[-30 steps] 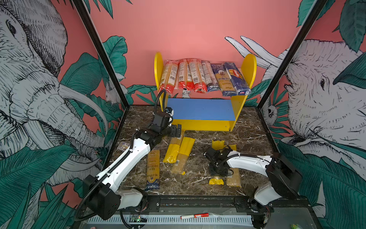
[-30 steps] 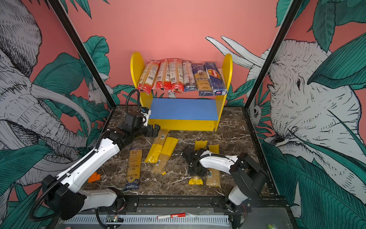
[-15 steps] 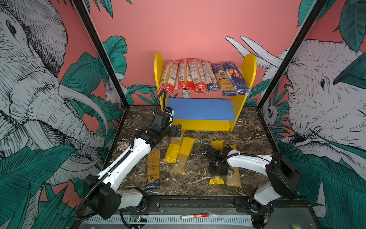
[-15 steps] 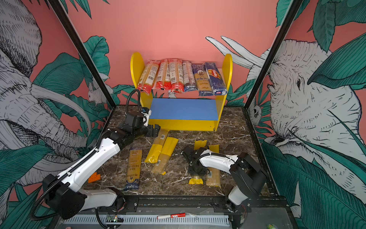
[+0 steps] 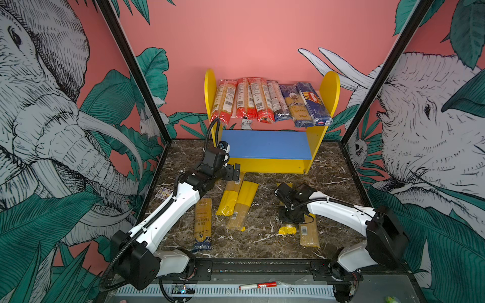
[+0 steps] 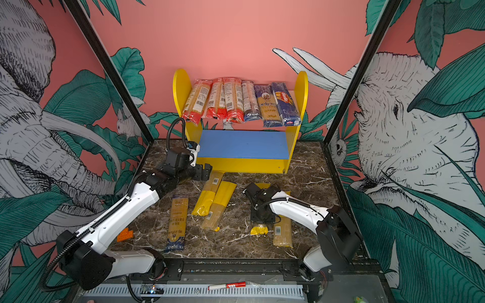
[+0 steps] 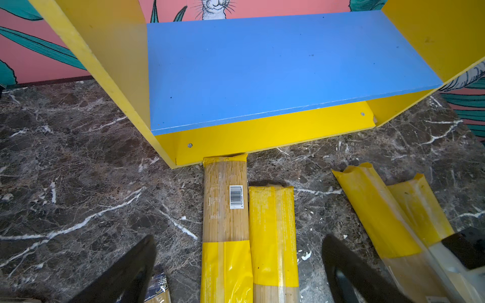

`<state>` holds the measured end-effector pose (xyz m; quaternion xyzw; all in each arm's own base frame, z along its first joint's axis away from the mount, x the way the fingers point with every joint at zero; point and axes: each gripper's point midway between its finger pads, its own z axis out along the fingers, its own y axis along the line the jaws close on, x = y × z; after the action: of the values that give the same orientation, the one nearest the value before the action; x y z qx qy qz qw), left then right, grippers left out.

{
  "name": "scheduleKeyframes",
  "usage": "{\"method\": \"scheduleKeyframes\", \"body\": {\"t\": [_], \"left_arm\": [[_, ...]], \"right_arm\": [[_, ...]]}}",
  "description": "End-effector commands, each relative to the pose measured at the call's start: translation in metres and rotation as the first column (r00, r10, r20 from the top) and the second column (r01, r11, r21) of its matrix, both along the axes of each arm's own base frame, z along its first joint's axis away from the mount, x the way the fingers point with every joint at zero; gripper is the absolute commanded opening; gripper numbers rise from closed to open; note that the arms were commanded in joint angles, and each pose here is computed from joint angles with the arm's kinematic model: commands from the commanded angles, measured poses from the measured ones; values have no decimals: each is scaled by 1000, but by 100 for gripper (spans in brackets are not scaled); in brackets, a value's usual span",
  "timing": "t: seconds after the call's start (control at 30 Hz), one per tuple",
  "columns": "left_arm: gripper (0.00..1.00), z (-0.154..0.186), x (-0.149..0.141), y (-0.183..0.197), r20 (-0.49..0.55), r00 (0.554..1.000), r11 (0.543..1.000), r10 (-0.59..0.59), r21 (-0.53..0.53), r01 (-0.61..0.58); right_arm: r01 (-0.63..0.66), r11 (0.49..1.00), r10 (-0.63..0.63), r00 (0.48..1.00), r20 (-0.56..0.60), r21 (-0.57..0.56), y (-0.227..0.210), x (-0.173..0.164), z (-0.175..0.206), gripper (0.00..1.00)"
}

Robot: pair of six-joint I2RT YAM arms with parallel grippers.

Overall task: Arrange pasta packages on shelves
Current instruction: Pick up the pasta bag from the center of the table.

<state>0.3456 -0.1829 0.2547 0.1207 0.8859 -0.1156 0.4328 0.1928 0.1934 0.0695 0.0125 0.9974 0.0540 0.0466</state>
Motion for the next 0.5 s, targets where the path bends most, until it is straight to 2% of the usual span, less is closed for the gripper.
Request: {"method": "scheduleKeyframes", "body": {"t": [0.0, 0.47], "left_arm": [[99, 4, 3, 1, 20, 1000, 1000, 12, -12, -12], [99, -7, 8, -10, -13, 1000, 1000, -13, -28, 13]], "right_arm": [[-4, 998, -1, 996, 85, 60, 4, 17, 26, 0], [-96, 987, 58, 963, 264, 132, 10, 41, 83, 0]]}}
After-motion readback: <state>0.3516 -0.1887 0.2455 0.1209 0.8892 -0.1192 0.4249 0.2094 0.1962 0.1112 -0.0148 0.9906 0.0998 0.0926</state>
